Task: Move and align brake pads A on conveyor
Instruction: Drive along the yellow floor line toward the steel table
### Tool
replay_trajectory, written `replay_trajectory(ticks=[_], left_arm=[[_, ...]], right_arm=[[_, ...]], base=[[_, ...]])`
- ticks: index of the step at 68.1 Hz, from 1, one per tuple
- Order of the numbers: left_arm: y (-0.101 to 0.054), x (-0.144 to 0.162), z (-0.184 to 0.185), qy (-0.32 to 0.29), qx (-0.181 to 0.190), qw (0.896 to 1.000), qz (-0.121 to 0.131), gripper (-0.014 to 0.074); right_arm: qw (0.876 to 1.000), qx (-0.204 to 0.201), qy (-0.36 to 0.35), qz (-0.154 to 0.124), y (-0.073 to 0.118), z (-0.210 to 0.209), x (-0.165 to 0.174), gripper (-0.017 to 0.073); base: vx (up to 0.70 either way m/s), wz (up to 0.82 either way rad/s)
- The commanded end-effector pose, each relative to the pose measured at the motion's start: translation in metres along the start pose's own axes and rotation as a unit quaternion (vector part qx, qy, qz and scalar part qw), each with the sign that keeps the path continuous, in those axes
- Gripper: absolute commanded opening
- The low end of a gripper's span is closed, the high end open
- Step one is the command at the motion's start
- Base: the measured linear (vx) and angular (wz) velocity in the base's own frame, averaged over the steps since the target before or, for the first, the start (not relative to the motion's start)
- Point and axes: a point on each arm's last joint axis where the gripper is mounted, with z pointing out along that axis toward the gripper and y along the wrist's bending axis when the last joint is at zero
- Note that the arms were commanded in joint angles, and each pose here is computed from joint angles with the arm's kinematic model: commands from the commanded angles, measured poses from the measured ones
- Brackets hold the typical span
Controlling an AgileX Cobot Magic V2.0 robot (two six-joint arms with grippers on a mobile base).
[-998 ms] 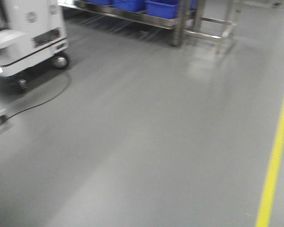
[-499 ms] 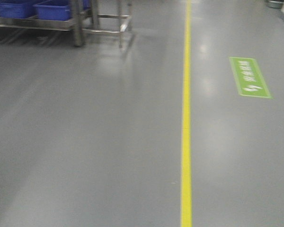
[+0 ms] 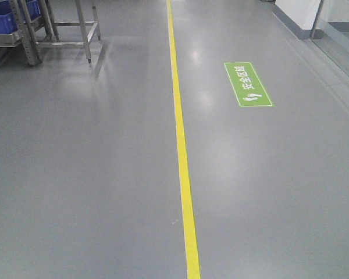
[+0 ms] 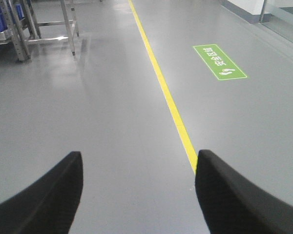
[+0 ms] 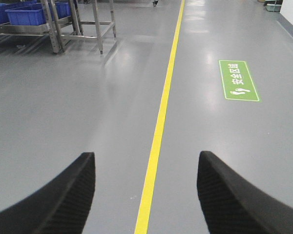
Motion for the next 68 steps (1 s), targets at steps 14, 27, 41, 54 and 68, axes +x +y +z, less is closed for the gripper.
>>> replay_trajectory(ticks=[14,27,41,54,68], left_arm=[[0.0001,-0.0129,-0.0024,-0.04,0.0,0.999,-0.003,0.0482],[0.0001,-0.0129,-0.0024,-0.04,0.0,0.999,-0.003,0.0482],[0.0001,-0.0129,-0.0024,-0.04,0.0,0.999,-0.003,0.0482],[0.0001,-0.0129,-0.0024,-0.04,0.0,0.999,-0.003,0.0482],[0.0001,-0.0129,-0.0024,-0.04,0.0,0.999,-0.003,0.0482]], right_arm=[[0.999,0.0,-0.044,-0.007,0.0002,-0.0021,-0.0142,0.0432],[0.999,0.0,-0.044,-0.007,0.0002,-0.0021,-0.0142,0.0432],[0.999,0.0,-0.044,-0.007,0.0002,-0.0021,-0.0142,0.0432],[0.999,0.0,-0.044,-0.007,0.0002,-0.0021,-0.0142,0.0432],[0.999,0.0,-0.044,-0.007,0.0002,-0.0021,-0.0142,0.0432]], base=[[0.1,-0.14],[0.19,-0.13],[0.32,0.01],[0.43,0.09],[0.5,0.12]])
